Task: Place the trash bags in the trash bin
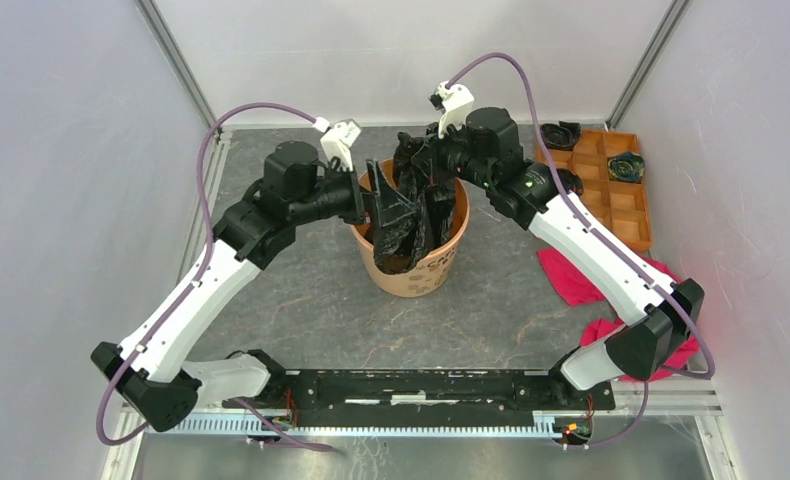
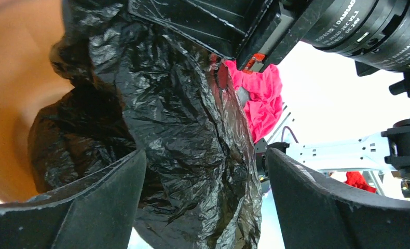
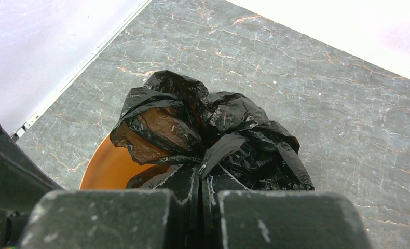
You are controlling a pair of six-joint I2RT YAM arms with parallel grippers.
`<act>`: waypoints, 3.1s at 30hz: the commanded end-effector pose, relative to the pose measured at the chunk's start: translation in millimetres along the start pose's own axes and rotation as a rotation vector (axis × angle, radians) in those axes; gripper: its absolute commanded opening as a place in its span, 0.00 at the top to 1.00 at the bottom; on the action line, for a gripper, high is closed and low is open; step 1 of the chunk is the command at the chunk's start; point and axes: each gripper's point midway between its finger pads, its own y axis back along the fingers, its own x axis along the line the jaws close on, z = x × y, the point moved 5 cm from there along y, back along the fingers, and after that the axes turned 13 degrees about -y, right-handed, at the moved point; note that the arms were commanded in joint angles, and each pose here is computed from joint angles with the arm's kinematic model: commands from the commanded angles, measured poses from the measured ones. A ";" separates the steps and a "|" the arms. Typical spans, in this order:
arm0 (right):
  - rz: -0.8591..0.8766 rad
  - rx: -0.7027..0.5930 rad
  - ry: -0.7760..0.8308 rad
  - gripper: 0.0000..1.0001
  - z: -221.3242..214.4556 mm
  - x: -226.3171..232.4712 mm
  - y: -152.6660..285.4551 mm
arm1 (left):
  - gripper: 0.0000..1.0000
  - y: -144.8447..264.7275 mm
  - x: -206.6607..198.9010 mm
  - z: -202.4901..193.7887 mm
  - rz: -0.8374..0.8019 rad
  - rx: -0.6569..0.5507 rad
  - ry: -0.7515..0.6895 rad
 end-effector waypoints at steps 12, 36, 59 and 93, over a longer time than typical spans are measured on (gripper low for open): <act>0.054 -0.005 -0.012 0.99 3.3 9.3 2.3 | 0.47 -22.6 3.7 0.8 0.160 0.050 -0.097; 0.027 -0.018 0.009 0.66 15.7 11.3 25.1 | 0.98 -38.2 9.3 12.0 0.194 -0.062 -0.014; 0.034 -0.155 -0.342 0.02 5.2 18.2 93.6 | 0.98 2.6 -0.9 23.1 0.200 -0.209 0.034; -0.150 -0.185 -0.069 1.00 -33.9 41.0 79.4 | 0.98 25.9 16.9 14.9 0.337 -0.292 0.074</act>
